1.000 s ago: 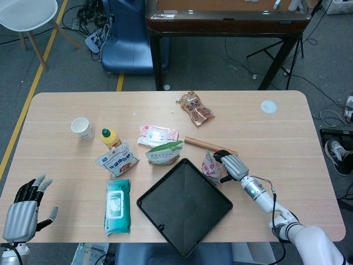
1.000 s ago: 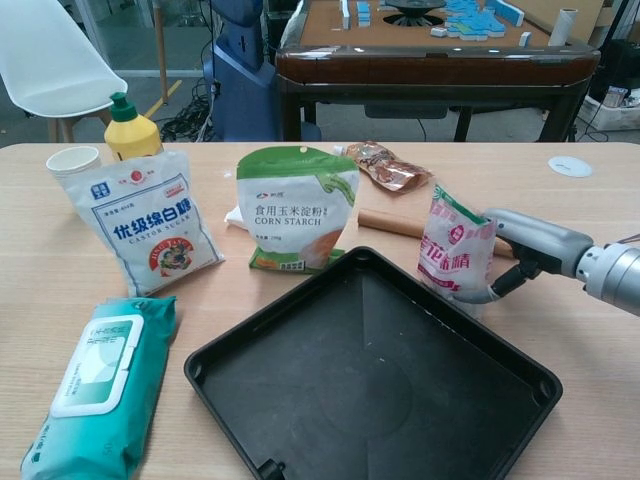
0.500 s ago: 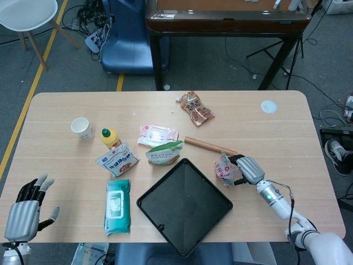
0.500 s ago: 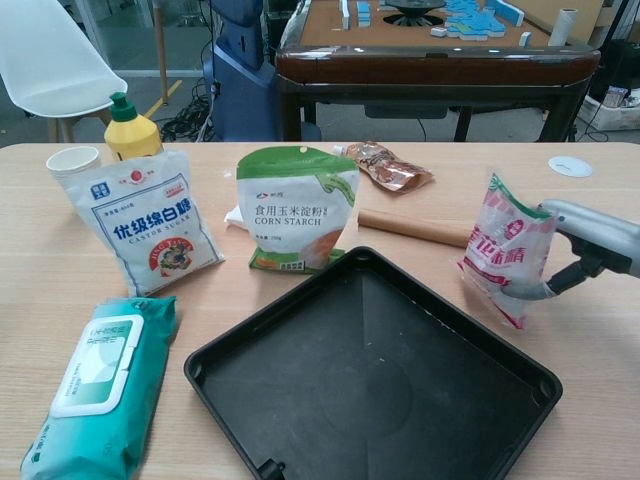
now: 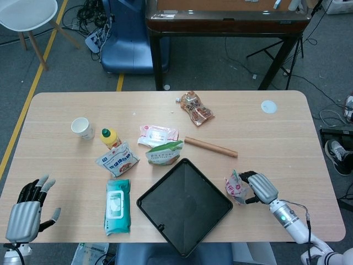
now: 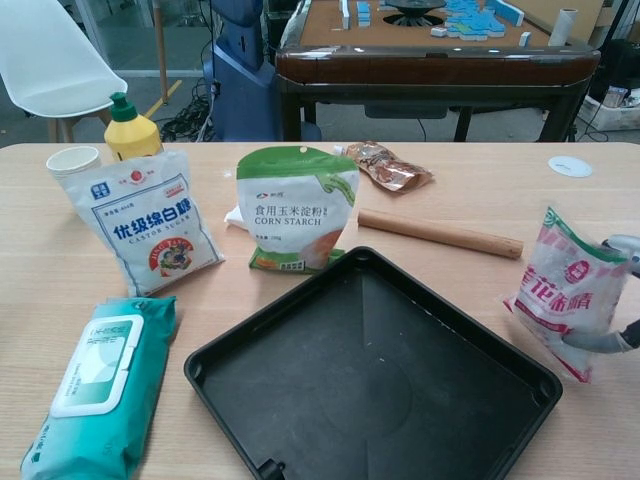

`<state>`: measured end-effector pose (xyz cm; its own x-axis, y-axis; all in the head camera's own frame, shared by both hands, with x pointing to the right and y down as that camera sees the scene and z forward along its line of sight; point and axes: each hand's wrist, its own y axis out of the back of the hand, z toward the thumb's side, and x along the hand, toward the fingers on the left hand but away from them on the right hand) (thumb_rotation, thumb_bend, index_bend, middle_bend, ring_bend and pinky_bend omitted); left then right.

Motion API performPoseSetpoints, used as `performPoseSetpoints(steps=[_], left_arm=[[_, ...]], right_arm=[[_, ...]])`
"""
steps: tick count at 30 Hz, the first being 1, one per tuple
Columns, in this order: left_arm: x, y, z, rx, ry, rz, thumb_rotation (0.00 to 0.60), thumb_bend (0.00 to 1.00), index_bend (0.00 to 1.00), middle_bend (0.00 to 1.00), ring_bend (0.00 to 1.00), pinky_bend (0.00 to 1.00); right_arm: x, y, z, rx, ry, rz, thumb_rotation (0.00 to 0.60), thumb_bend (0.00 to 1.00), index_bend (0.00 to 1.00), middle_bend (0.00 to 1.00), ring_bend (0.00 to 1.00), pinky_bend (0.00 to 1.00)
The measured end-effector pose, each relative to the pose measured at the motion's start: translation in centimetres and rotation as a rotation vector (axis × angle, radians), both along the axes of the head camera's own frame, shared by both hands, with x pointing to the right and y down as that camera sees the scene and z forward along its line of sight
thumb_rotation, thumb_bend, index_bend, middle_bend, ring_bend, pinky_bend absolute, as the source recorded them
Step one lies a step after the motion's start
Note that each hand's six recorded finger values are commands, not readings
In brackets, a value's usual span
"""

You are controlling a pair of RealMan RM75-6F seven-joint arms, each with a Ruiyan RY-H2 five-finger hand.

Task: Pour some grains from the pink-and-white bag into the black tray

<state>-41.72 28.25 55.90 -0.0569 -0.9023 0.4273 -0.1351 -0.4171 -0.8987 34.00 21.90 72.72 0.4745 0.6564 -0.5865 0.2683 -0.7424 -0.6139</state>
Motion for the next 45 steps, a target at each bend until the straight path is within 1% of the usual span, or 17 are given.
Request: performPoseSetpoints(steps=[4, 6, 7, 8, 10, 12, 13, 15, 18, 21, 25, 34, 41, 45], left_arm=[[-0.2, 0.2, -0.1, 0.000, -0.001, -0.006, 0.600, 0.28, 0.16, 0.09, 0.07, 0.06], [-0.3, 0.3, -0.1, 0.000, 0.001, -0.008, 0.600, 0.28, 0.16, 0.09, 0.07, 0.06], [-0.3, 0.3, -0.1, 0.000, 0.001, -0.008, 0.600, 0.28, 0.16, 0.09, 0.07, 0.06], [-0.4, 0.3, -0.1, 0.001, 0.001, -0.009, 0.600, 0.28, 0.16, 0.09, 0.07, 0.06], [-0.4, 0.3, -0.1, 0.001, 0.001, -0.011, 0.600, 0.28, 0.16, 0.09, 0.07, 0.06], [-0.5, 0.3, -0.2, 0.003, 0.000, -0.013, 0.600, 0.28, 0.16, 0.09, 0.07, 0.06], [-0.6, 0.3, -0.2, 0.003, 0.000, -0.014, 0.600, 0.28, 0.16, 0.09, 0.07, 0.06], [-0.6, 0.4, -0.2, 0.003, 0.001, -0.017, 0.600, 0.28, 0.16, 0.09, 0.07, 0.06], [-0.8, 0.5, -0.2, 0.001, 0.000, -0.020, 0.600, 0.28, 0.16, 0.09, 0.07, 0.06], [-0.8, 0.5, -0.2, 0.000, -0.001, -0.020, 0.600, 0.28, 0.16, 0.09, 0.07, 0.06], [-0.7, 0.5, -0.2, -0.001, -0.002, -0.019, 0.600, 0.28, 0.16, 0.09, 0.07, 0.06], [-0.7, 0.7, -0.3, -0.008, -0.009, -0.024, 0.600, 0.28, 0.16, 0.09, 0.07, 0.06], [-0.7, 0.8, -0.5, -0.005, -0.012, -0.025, 0.600, 0.28, 0.16, 0.09, 0.07, 0.06], [-0.9, 0.9, -0.7, -0.003, -0.014, -0.032, 0.600, 0.28, 0.16, 0.09, 0.07, 0.06]], right_arm=[[0.1, 1.3, -0.2, -0.026, 0.025, -0.012, 0.600, 0.40, 0.60, 0.45, 0.32, 0.29], [0.2, 1.9, -0.1, -0.039, 0.040, -0.024, 0.600, 0.40, 0.55, 0.41, 0.28, 0.29], [0.1, 2.1, 0.0, -0.044, 0.046, -0.029, 0.600, 0.38, 0.51, 0.39, 0.25, 0.28], [0.1, 2.5, 0.1, -0.051, 0.055, -0.038, 0.600, 0.34, 0.48, 0.37, 0.23, 0.26], [0.0, 2.7, 0.1, -0.055, 0.060, -0.042, 0.600, 0.20, 0.42, 0.34, 0.19, 0.21], [-0.2, 2.9, 0.0, -0.056, 0.060, -0.042, 0.600, 0.08, 0.36, 0.31, 0.16, 0.19], [-0.2, 2.9, 0.0, -0.054, 0.060, -0.043, 0.600, 0.04, 0.33, 0.29, 0.15, 0.18], [-0.4, 3.0, -0.1, -0.048, 0.057, -0.044, 0.600, 0.01, 0.30, 0.28, 0.14, 0.16], [-0.7, 3.1, -0.3, -0.044, 0.046, -0.049, 0.600, 0.00, 0.27, 0.27, 0.13, 0.16], [-0.9, 3.1, -0.7, -0.029, 0.038, -0.052, 0.600, 0.00, 0.27, 0.27, 0.13, 0.16], [-0.4, 2.9, -1.0, -0.011, 0.036, -0.031, 0.600, 0.00, 0.27, 0.27, 0.13, 0.16], [0.9, 3.0, -0.4, -0.016, 0.042, -0.019, 0.600, 0.00, 0.27, 0.26, 0.13, 0.16], [-0.2, 3.7, 0.4, -0.028, 0.010, -0.054, 0.600, 0.00, 0.27, 0.26, 0.12, 0.16], [-0.2, 3.9, 0.3, -0.027, 0.006, -0.070, 0.600, 0.00, 0.26, 0.25, 0.11, 0.12]])
